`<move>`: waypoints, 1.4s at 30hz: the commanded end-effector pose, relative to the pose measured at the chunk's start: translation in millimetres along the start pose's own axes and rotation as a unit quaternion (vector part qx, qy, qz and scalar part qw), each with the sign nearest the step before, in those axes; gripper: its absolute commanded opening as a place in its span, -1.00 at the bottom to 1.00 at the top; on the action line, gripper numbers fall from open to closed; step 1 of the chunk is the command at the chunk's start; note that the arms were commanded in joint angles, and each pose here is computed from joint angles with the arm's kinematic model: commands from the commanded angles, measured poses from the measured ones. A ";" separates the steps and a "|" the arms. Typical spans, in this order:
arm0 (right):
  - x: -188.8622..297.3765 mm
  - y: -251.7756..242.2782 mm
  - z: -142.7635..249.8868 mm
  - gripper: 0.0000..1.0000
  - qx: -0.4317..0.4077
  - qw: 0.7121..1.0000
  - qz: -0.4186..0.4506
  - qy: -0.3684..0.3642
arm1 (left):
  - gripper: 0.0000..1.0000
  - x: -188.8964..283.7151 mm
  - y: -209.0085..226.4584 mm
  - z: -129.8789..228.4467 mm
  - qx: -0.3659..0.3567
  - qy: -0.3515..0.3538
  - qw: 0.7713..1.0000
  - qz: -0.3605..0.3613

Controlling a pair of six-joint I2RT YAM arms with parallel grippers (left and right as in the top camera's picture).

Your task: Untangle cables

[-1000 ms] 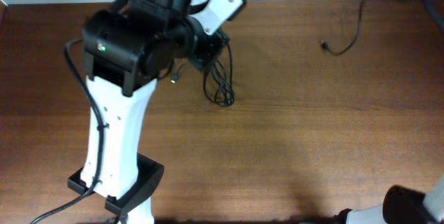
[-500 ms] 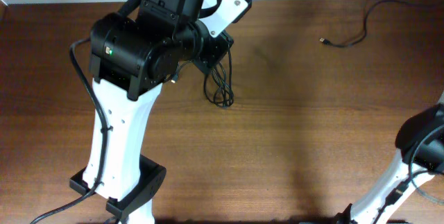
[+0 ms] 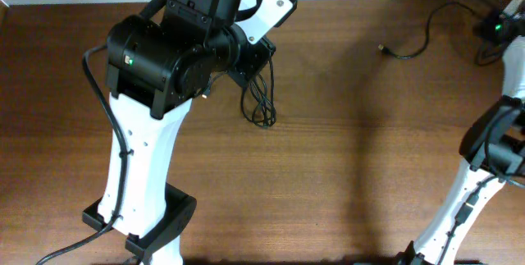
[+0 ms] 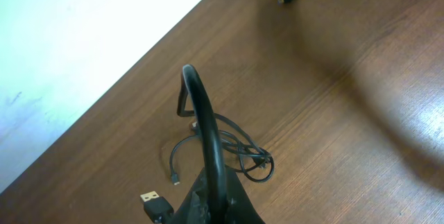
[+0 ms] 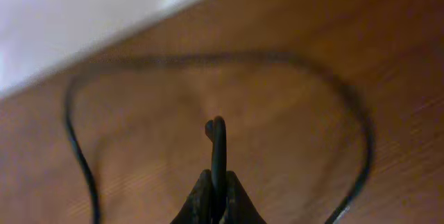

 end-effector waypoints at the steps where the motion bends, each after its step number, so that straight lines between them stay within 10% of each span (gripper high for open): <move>1: -9.5 13.4 10.8 -0.78 0.013 1.000 -0.012 0.016 | -1.00 2.8 0.3 -0.5 -0.004 -0.004 1.000 -0.004; 2: -9.4 13.9 10.9 -0.14 0.013 1.000 -0.012 0.016 | -1.00 2.8 0.3 -0.5 -0.004 -0.004 1.000 -0.004; 3: -7.3 14.6 8.9 0.97 0.009 1.000 -0.013 0.013 | -1.00 2.8 0.3 -0.5 -0.004 -0.004 1.000 -0.004; 13: 125.7 58.4 -55.2 0.97 0.061 0.995 -0.042 -0.072 | -1.00 -9.6 -1.1 3.0 -0.004 0.019 1.000 0.008; 18: 178.5 82.2 -37.4 0.97 -0.045 0.998 -0.047 -0.008 | -1.00 -14.2 -1.7 4.4 -0.003 0.028 1.000 0.013; 26: 159.2 105.4 17.6 0.97 -0.273 0.956 0.054 0.089 | -1.00 -14.1 -1.6 4.4 -0.006 0.028 1.000 0.012; 30: 147.8 120.2 32.3 0.97 -0.461 0.878 0.118 0.050 | -1.00 -14.1 -1.5 4.5 -0.011 0.028 0.999 0.011; 42: 48.1 132.0 106.1 0.97 -0.485 0.841 0.233 0.055 | -1.00 -14.1 -1.5 4.5 -0.011 0.028 0.999 0.012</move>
Point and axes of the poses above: each gripper's point midway between its finger pads, its own x axis back along the fingers, its own y axis along the line the jaws close on, z = x × y, the point moved 9 cm from there along x, back along the fingers, and after that the axes turned 9 degrees about -x, right-handed, at the moved point
